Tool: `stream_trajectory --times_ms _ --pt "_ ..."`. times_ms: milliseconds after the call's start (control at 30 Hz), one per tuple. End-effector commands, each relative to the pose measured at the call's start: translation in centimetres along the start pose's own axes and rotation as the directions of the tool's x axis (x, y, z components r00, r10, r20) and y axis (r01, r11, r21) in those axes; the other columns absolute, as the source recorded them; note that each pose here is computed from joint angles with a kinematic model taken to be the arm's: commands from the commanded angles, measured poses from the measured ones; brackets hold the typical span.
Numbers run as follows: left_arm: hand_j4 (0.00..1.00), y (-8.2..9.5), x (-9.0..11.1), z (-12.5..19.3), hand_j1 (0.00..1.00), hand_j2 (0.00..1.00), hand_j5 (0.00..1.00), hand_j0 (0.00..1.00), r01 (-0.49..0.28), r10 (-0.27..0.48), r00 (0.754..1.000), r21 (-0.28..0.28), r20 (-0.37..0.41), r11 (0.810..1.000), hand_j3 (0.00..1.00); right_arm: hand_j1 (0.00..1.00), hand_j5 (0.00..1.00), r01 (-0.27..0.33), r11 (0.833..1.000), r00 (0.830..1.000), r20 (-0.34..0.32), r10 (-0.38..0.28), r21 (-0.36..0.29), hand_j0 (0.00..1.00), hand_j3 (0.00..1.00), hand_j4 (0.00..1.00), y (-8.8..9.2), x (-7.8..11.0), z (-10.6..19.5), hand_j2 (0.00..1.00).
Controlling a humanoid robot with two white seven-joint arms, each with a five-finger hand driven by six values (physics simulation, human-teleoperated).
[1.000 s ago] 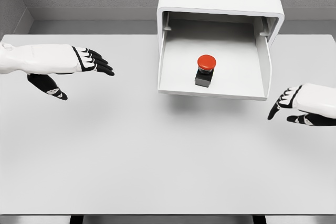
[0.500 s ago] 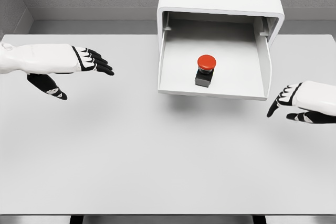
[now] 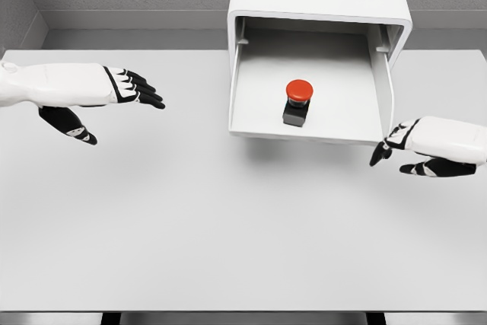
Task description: Slide open multi-storey tabletop storage cabinets and put open load switch and slide close multi-storey tabletop storage cabinets
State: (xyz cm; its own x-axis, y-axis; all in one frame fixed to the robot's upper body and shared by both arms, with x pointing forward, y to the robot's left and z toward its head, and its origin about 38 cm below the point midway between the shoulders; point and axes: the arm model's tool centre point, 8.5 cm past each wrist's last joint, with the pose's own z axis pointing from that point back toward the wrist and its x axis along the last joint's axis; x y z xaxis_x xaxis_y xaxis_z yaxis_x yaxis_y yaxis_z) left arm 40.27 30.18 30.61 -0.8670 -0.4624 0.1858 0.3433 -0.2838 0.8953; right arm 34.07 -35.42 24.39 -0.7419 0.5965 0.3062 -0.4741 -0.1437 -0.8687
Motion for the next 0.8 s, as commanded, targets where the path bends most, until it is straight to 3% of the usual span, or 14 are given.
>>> stream_trajectory --times_ms 0,600,700,767 --pt "1.0 0.0 0.0 0.0 1.0 1.0 1.0 1.0 -0.007 0.007 1.0 0.003 0.001 1.0 1.0 0.64 0.64 -0.043 0.999 0.998 0.048 0.043 0.018 0.64 0.64 0.64 1.2 0.6 -1.0 0.64" --pt "1.0 0.0 0.0 0.0 1.0 1.0 1.0 1.0 -0.007 0.007 1.0 0.003 0.001 1.0 1.0 0.73 0.73 -0.01 1.0 0.999 -0.041 0.009 -0.023 0.73 0.73 0.73 0.5 -2.1 0.8 0.73" --pt "1.0 0.0 0.0 0.0 1.0 1.0 1.0 1.0 -0.007 0.007 1.0 0.003 0.001 1.0 1.0 0.72 0.72 -0.023 1.0 1.0 -0.02 0.023 0.0 0.72 0.72 0.72 1.0 -1.3 0.2 0.72" --pt "1.0 0.0 0.0 0.0 1.0 1.0 1.0 1.0 -0.007 0.007 1.0 0.003 0.001 1.0 1.0 0.72 0.72 -0.077 0.997 0.997 0.023 0.076 0.029 0.72 0.72 0.72 1.1 0.3 -0.9 0.72"
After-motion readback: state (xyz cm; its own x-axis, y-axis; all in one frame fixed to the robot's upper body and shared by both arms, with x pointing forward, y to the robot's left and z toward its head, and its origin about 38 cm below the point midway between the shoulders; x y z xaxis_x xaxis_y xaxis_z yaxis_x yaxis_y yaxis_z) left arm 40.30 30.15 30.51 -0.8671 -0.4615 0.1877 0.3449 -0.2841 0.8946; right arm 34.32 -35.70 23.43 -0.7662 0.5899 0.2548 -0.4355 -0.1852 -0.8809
